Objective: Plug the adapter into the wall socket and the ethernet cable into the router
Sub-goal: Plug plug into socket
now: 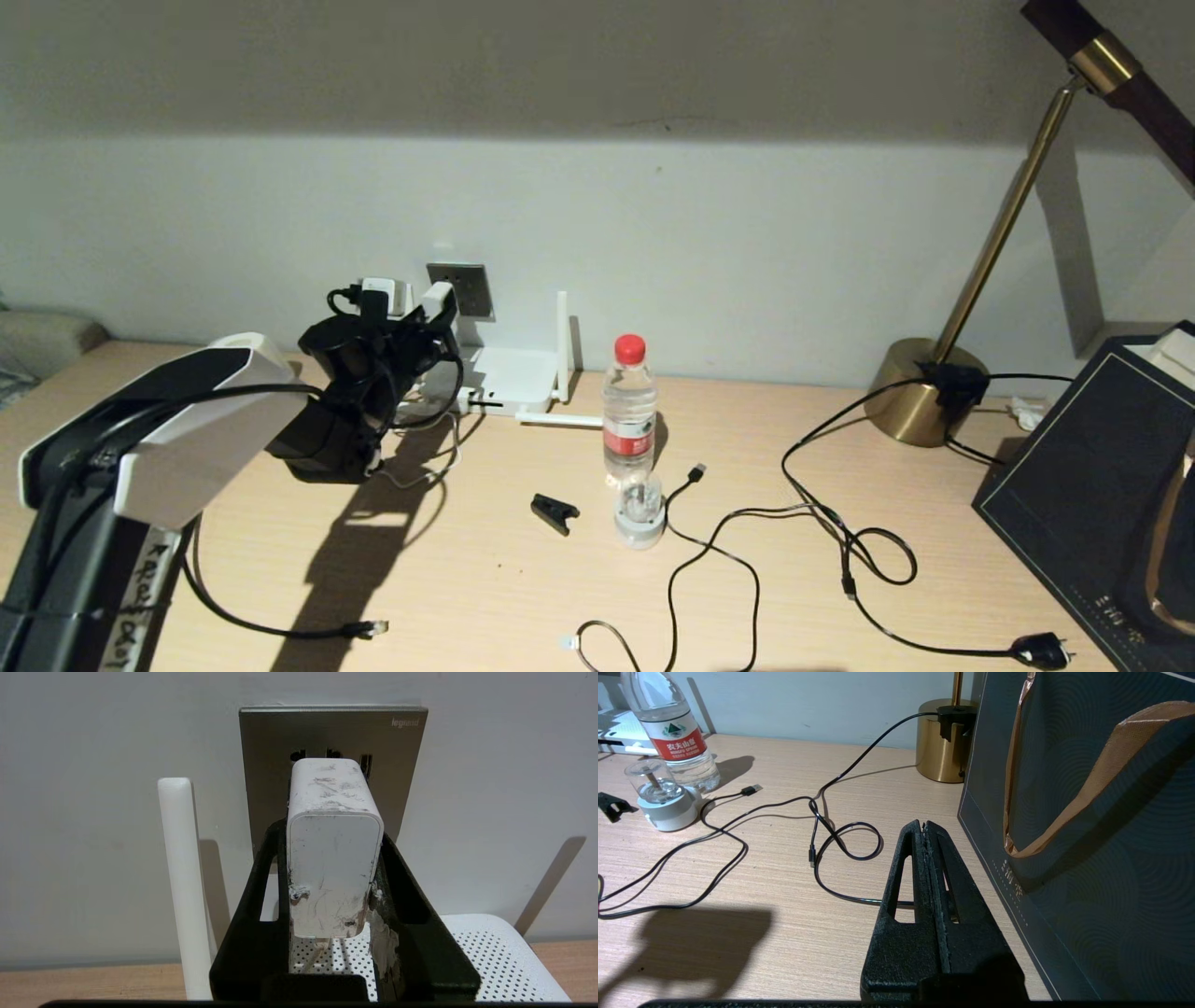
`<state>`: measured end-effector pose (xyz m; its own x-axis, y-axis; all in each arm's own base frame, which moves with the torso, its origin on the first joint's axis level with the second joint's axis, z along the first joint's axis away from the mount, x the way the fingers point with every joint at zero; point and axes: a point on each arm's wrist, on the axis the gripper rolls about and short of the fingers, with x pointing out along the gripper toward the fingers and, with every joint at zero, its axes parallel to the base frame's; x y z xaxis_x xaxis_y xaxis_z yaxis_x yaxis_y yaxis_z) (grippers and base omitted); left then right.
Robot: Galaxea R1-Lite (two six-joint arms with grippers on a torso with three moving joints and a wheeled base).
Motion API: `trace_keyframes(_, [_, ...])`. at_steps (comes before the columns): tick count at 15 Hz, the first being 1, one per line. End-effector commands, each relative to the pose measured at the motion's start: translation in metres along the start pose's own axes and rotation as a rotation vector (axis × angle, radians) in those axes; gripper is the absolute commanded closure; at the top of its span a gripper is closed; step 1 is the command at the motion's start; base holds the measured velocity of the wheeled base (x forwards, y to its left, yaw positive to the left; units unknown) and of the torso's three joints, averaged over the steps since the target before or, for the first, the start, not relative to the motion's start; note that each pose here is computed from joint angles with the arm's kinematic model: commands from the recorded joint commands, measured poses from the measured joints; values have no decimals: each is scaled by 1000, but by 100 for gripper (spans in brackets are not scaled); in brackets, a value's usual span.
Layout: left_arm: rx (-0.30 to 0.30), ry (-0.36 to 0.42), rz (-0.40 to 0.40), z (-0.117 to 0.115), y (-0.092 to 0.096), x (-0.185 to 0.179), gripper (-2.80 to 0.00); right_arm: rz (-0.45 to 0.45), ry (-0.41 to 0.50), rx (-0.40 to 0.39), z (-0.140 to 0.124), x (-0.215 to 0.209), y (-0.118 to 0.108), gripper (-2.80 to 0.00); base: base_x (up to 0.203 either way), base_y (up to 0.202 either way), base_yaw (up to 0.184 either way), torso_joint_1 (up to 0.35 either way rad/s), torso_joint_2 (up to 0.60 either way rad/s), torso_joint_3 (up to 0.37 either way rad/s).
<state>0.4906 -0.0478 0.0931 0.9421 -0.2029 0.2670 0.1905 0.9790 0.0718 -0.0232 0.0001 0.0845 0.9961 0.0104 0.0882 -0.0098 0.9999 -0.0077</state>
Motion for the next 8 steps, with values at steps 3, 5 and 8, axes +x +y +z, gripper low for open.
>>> trace_keyframes(3, [1,-6,-1,-1,0,0,0,2,36,0,-10,2,0,0,0,0,0,0,0,0])
trace_keyframes(5, [1,-6,-1,-1,0,1,0,1,36,0,-10,2,0,0,0,0,0,0,0,0])
trace_keyframes(8, [2,-10,0,1,0,3,0,1,36,0,-10,2,0,0,0,0,0,0,0,0])
